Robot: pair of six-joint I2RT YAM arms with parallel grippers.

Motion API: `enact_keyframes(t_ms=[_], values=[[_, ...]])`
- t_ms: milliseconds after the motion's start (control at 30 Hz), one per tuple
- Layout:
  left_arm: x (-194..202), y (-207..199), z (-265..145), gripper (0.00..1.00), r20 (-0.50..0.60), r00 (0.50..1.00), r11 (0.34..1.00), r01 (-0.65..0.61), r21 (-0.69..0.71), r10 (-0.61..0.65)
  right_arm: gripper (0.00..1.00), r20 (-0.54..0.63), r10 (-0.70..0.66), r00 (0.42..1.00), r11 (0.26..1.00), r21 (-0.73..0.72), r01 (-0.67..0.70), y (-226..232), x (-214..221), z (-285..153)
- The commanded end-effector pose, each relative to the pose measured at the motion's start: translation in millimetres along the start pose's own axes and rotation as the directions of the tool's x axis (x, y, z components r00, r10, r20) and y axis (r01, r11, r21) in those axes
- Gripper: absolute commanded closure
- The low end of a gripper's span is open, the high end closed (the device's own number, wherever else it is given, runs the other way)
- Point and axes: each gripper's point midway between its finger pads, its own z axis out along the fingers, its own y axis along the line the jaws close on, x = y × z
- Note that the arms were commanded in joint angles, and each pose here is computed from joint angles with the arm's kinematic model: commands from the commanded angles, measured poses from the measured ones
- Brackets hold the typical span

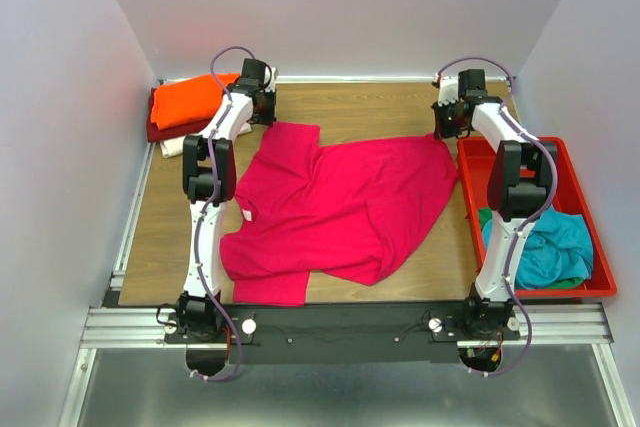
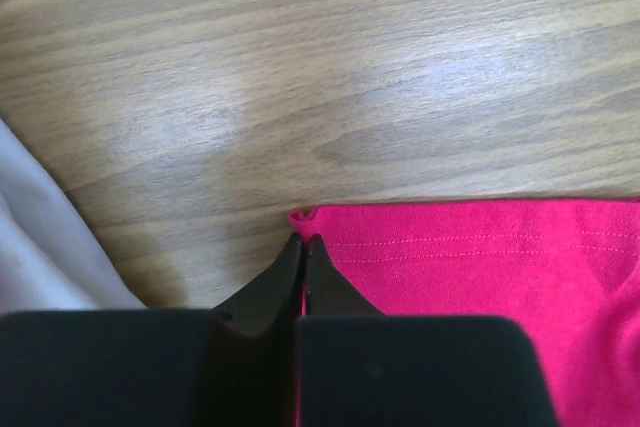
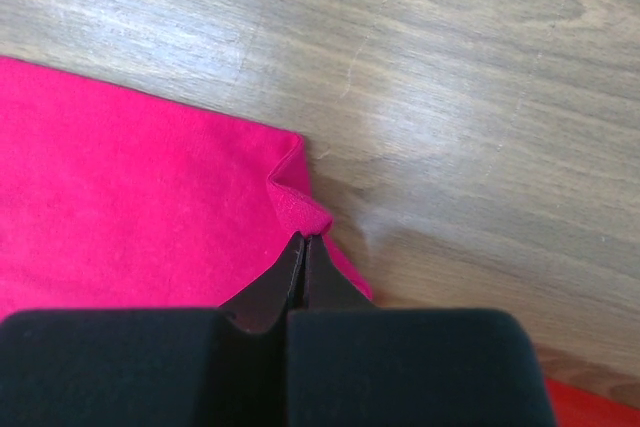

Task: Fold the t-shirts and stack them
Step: Flatten the tshirt out

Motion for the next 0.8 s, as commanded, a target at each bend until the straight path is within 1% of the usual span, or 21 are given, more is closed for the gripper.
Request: enact_keyframes(t_ms=[0, 67, 100, 133, 167, 200, 233, 267, 300, 333, 367, 433, 533, 567, 600, 633, 667, 700, 733, 767], values=[[18.5, 5.9, 2.1, 1.0, -0.062, 0.998, 1.0, 0.01, -0.001, -0.01, 0.99, 0.043, -0.013, 0.999, 1.0, -0.02, 0.014, 4.2, -10.4, -12.5], [8.7, 5.2, -5.5, 1.0, -0.028, 1.0, 1.0, 0.007, -0.004, -0.007, 0.99, 0.048, -0.014, 0.999, 1.0, -0.026, 0.015, 5.7, -11.7, -14.0], [-6.6, 2.5, -20.8, 1.0, 0.015, 1.0, 1.0, 0.001, -0.002, 0.0, 1.0, 0.052, -0.016, 0.999, 0.999, -0.028, 0.018, 6.3, -12.6, -15.5], [-12.8, 1.5, -28.1, 1.0, 0.039, 0.999, 1.0, -0.004, -0.002, 0.004, 1.0, 0.062, -0.02, 0.998, 0.999, -0.03, 0.022, 7.1, -15.6, -19.3], [-26.0, 0.0, -37.1, 1.0, 0.088, 0.996, 1.0, -0.009, 0.002, 0.009, 1.0, 0.071, -0.023, 0.997, 0.999, -0.038, 0.026, 8.9, -18.1, -21.6], [-35.0, -3.4, -58.8, 1.0, 0.128, 0.992, 1.0, -0.012, 0.008, 0.011, 1.0, 0.08, -0.028, 0.996, 0.999, -0.043, 0.032, 10.1, -20.9, -24.5], [-41.1, -5.2, -70.4, 1.0, 0.159, 0.987, 1.0, -0.014, 0.014, 0.012, 1.0, 0.09, -0.033, 0.995, 0.998, -0.049, 0.038, 11.6, -23.9, -27.7], [-54.8, -7.2, -83.1, 1.0, 0.223, 0.975, 1.0, -0.013, 0.022, 0.008, 1.0, 0.118, -0.043, 0.992, 0.997, -0.066, 0.051, 16.2, -31.5, -36.4], [-56.6, -9.7, -109.0, 1.0, 0.259, 0.966, 0.999, -0.015, 0.031, 0.006, 0.99, 0.138, -0.055, 0.989, 0.995, -0.073, 0.065, 18.5, -37.1, -43.2], [-60.0, -10.1, -122.3, 1.0, 0.292, 0.957, 0.999, -0.017, 0.036, 0.005, 1.0, 0.157, -0.061, 0.986, 0.994, -0.082, 0.075, 22.0, -42.4, -49.3], [-66.4, -14.9, -149.8, 1.0, 0.355, 0.935, 0.998, -0.028, 0.054, 0.007, 0.99, 0.193, -0.071, 0.979, 0.992, -0.089, 0.089, 25.9, -52.3, -64.2], [-69.5, -19.9, -175.7, 1.0, 0.411, 0.911, 0.996, -0.05, 0.076, 0.014, 1.0, 0.233, -0.086, 0.969, 0.989, -0.097, 0.112, 31.3, -62.5, -80.7], [-75.7, -30.4, -230.1, 1.0, 0.518, 0.855, 0.991, -0.092, 0.101, 0.027, 1.0, 0.326, -0.124, 0.937, 0.981, -0.099, 0.165, 44.5, -84.6, -127.5], [-78.3, -35.8, -258.4, 1.0, 0.569, 0.822, 0.989, -0.108, 0.105, 0.03, 1.0, 0.371, -0.139, 0.918, 0.977, -0.099, 0.188, 52.3, -93.6, -152.6], [-79.4, -36.4, -273.1, 1.0, 0.596, 0.803, 0.988, -0.114, 0.101, 0.032, 1.0, 0.37, -0.14, 0.918, 0.974, -0.114, 0.194, 55.8, -92.4, -152.8], [-80.8, -39.9, -290.1, 1.0, 0.624, 0.781, 0.987, -0.122, 0.101, 0.032, 1.0, 0.426, -0.161, 0.89, 0.971, -0.094, 0.22, 62.4, -103.8, -183.3], [-84.2, -42.5, -308.0, 1.0, 0.66, 0.751, 0.987, -0.13, 0.098, 0.033, 1.0, 0.451, -0.171, 0.876, 0.967, -0.092, 0.236, 66.6, -107.7, -197.2], [-84.0, -46.6, -342.5, 1.0, 0.712, 0.702, 0.986, -0.141, 0.09, 0.035, 1.0, 0.482, -0.184, 0.856, 0.965, -0.079, 0.252, 71.5, -113.1, -215.3], [-84.7, -48.8, -361.8, 1.0, 0.742, 0.669, 0.986, -0.145, 0.084, 0.035, 1.0, 0.537, -0.211, 0.816, 0.96, -0.045, 0.278, 77.2, -123.5, -247.4], [-84.6, -49.6, -379.9, 1.0, 0.774, 0.632, 0.986, -0.147, 0.076, 0.035, 1.0, 0.569, -0.227, 0.791, 0.955, -0.029, 0.295, 82.3, -128.3, -266.8]])
